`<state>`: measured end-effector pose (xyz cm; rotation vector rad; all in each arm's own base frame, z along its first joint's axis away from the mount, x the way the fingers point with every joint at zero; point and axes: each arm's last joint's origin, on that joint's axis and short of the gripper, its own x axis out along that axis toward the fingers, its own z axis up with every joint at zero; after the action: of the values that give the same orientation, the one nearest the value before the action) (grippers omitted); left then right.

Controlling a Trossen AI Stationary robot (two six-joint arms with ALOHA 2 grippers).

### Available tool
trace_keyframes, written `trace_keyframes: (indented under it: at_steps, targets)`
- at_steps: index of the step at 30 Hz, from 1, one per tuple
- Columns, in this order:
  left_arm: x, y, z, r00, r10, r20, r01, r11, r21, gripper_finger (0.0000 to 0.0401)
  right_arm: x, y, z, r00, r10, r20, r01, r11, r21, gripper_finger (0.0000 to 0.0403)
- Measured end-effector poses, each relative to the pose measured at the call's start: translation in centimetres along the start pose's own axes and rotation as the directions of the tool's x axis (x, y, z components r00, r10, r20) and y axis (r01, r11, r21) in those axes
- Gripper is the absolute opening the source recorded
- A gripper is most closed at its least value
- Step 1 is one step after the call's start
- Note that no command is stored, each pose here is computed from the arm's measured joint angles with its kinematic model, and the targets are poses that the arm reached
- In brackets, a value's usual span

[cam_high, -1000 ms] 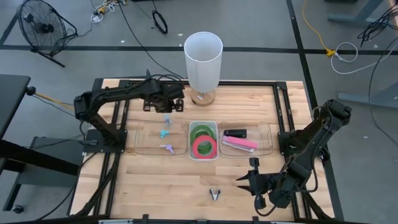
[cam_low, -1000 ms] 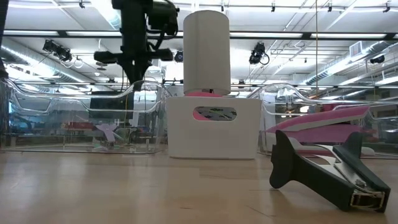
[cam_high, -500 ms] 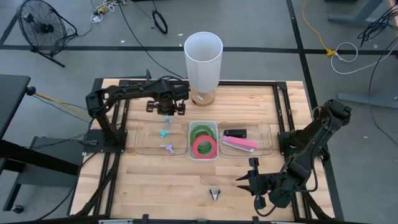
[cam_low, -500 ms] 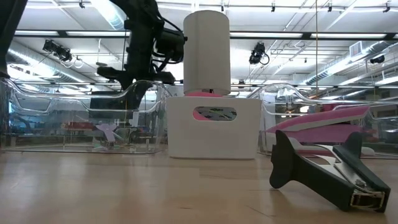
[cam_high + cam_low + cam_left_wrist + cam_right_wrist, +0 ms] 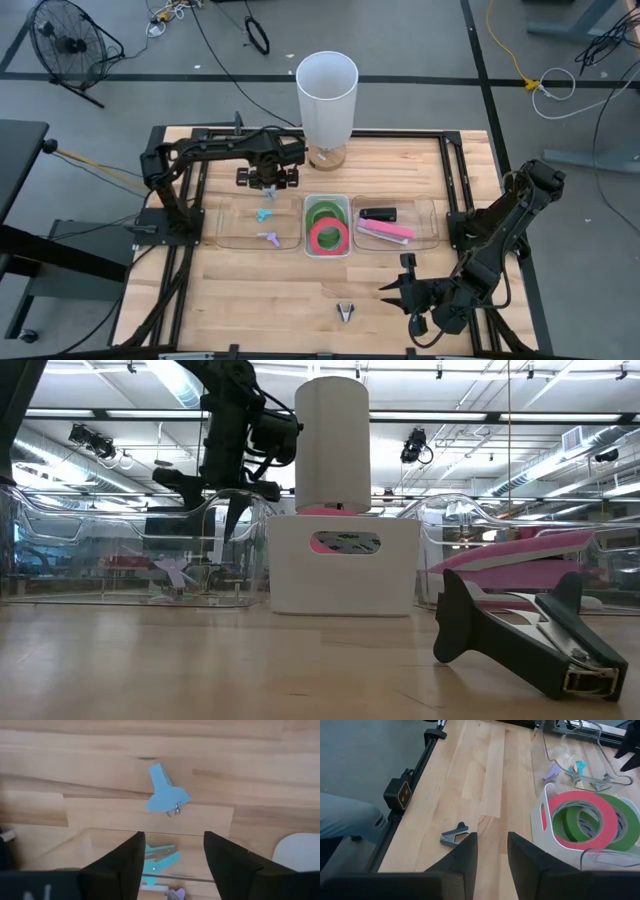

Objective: Pick and place Stapler, Stapler remover, tape
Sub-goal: Put the gray staple remover into the left transparent bin

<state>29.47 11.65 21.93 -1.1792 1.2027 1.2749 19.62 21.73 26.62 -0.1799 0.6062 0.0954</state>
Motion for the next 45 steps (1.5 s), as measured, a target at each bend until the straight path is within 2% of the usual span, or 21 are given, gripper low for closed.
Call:
trace_keyframes:
  at_steps: [9,16,25,30,36,45]
  targets:
    - [3.5,0.6,-0.6,0.998,-0.024,-0.057,0.023,1.0,-0.006,0.0209,0.0,0.0,0.0,1.0,0.0,0.0,0.0,1.0,0.0,0.0107]
    - [5.0,0.6,0.0,0.996,-0.088,-0.017,0.087,0.996,-0.024,0.0207,0.0,0.0,0.0,1.0,0.0,0.0,0.0,1.0,-0.004,0.0107]
    - [6.5,1.3,-0.4,0.997,-0.07,-0.024,0.07,0.997,-0.017,0.02,0.0,0.0,0.0,1.0,-0.001,0.0,0.001,1.0,-0.004,0.0107]
    - [6.5,1.3,0.0,0.996,-0.087,-0.014,0.086,0.996,-0.03,0.0146,0.1,-0.2,0.1,1.0,-0.007,-0.001,0.007,1.0,0.001,0.0107]
    - [6.5,1.0,0.2,0.993,-0.116,0.001,0.116,0.993,0.011,0.0023,0.2,-0.3,0.1,1.0,-0.011,-0.002,0.011,1.0,0.003,0.0107]
    - [6.3,1.1,0.5,0.993,-0.118,0.0,0.118,0.992,0.049,0.0012,0.2,-0.3,0.1,1.0,-0.011,-0.002,0.011,1.0,0.003,0.0107]
